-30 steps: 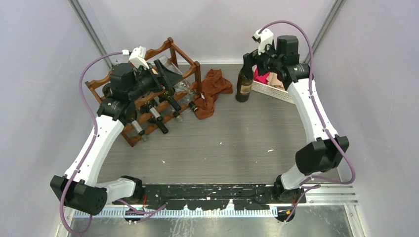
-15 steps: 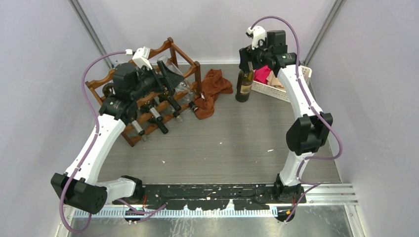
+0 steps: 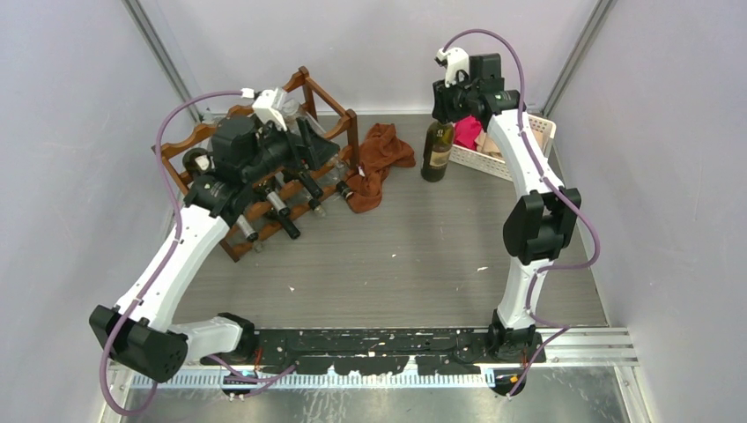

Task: Put the wine bottle on the wine rack
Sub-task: Pick up the wine bottle from the center of the board.

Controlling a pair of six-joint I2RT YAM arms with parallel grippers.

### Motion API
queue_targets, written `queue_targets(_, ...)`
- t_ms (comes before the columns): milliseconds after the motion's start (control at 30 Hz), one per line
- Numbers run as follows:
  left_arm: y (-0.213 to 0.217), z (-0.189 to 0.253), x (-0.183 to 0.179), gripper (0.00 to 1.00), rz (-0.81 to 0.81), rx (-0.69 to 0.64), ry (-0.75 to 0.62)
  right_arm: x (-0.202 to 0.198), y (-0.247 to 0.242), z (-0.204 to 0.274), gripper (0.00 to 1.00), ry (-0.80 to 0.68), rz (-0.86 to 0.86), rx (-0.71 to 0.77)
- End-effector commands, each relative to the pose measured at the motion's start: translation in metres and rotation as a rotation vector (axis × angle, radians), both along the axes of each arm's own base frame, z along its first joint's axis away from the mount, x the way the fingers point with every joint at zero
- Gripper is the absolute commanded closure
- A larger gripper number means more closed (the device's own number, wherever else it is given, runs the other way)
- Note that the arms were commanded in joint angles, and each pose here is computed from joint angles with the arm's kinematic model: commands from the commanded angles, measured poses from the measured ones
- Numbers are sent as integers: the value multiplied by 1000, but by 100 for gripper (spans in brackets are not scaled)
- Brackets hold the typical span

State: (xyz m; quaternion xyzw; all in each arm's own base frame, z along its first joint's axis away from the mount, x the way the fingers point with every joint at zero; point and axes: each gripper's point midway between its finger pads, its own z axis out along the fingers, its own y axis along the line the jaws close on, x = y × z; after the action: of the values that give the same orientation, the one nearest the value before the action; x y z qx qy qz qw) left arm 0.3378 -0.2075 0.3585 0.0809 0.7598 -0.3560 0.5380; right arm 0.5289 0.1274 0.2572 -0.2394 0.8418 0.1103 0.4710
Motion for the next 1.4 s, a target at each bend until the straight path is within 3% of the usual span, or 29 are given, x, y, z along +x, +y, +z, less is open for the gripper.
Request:
queue_targets(0, -23, 16, -12, 20, -121, 101, -208, -13, -2, 79, 93, -151, 13, 57)
queue_targets(167, -72, -3, -35, 9, -374, 257, -464, -58, -1, 111, 99, -55, 41, 249)
queue_targets(267, -94, -16, -36, 1, -452, 257, -547, -89, 8, 115, 99, 25, 78, 343)
queue_targets(500, -136, -56, -30, 0, -588, 201, -477, -144, 23, 113, 99, 167, 95, 562)
queue_targets(800, -180, -91, -40, 0, -704, 132, -401, -160, 28, 120, 99, 207, 130, 692)
queue_targets(1133, -175, -135, -23, 0, -665, 302, -408, -165, 33, 130, 99, 246, 174, 781)
queue_targets(1267, -177, -132, -20, 6, -680, 323, -432, -166, 33, 124, 99, 269, 172, 790)
queue_targets(1333, -180, -126, -23, 24, -711, 321, -424, -165, 32, 119, 99, 276, 161, 782)
queue_targets(1367, -180, -124, -27, 39, -739, 322, -412, -165, 31, 115, 98, 279, 154, 774)
